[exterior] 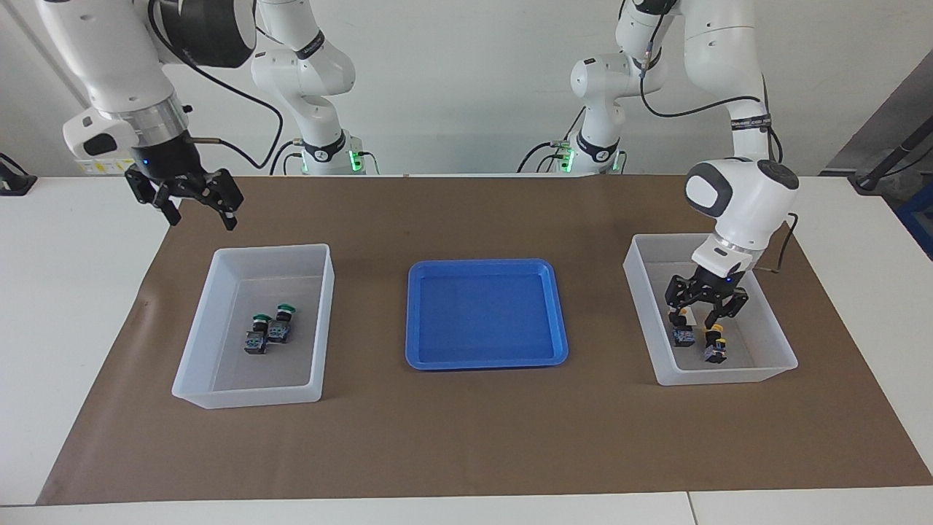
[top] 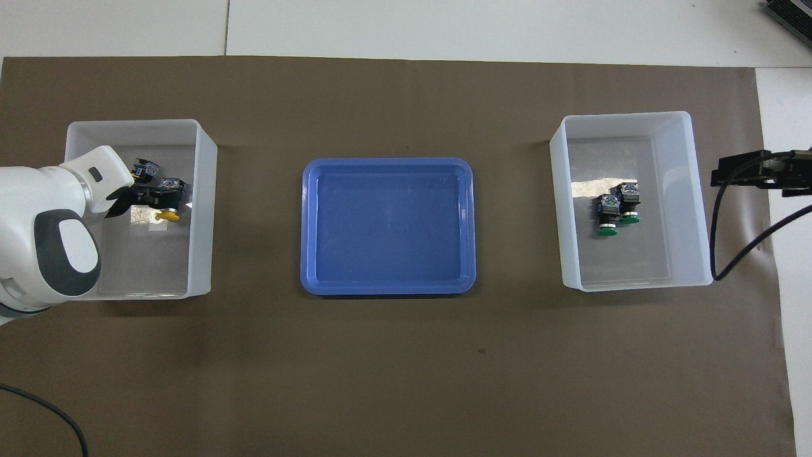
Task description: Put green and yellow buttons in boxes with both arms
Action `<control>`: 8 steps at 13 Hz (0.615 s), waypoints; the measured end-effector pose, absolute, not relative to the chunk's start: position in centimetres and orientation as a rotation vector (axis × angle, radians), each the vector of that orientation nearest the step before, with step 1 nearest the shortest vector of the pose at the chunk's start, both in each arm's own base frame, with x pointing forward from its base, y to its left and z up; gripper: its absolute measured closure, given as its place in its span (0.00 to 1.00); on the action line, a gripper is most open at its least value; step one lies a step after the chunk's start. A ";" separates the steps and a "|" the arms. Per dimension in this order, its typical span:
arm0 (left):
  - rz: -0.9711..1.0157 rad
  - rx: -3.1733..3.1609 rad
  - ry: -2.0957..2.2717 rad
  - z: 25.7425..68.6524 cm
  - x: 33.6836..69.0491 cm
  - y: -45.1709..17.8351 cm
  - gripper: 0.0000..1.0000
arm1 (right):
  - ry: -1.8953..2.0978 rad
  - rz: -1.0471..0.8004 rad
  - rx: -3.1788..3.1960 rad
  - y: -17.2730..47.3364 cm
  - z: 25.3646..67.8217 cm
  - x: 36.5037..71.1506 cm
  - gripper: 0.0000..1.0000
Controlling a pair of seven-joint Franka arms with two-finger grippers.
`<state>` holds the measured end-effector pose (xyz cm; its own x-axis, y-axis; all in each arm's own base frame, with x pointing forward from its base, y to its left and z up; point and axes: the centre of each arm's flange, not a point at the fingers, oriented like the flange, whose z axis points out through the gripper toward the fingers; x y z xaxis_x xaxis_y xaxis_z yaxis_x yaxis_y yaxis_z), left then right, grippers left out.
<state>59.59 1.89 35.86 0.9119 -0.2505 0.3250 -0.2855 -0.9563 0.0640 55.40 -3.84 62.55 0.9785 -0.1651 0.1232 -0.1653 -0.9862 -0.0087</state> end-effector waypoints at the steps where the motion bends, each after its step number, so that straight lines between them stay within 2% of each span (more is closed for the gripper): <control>1: 0.471 2.956 -0.414 37.2 59.6 1.7 0.02 | -0.283 0.190 3.121 -4.6 63.5 54.8 0.00; 8: 0.340 2.942 -0.370 48.4 57.1 -1.9 0.00 | -0.323 0.073 3.122 -5.8 63.6 53.2 0.00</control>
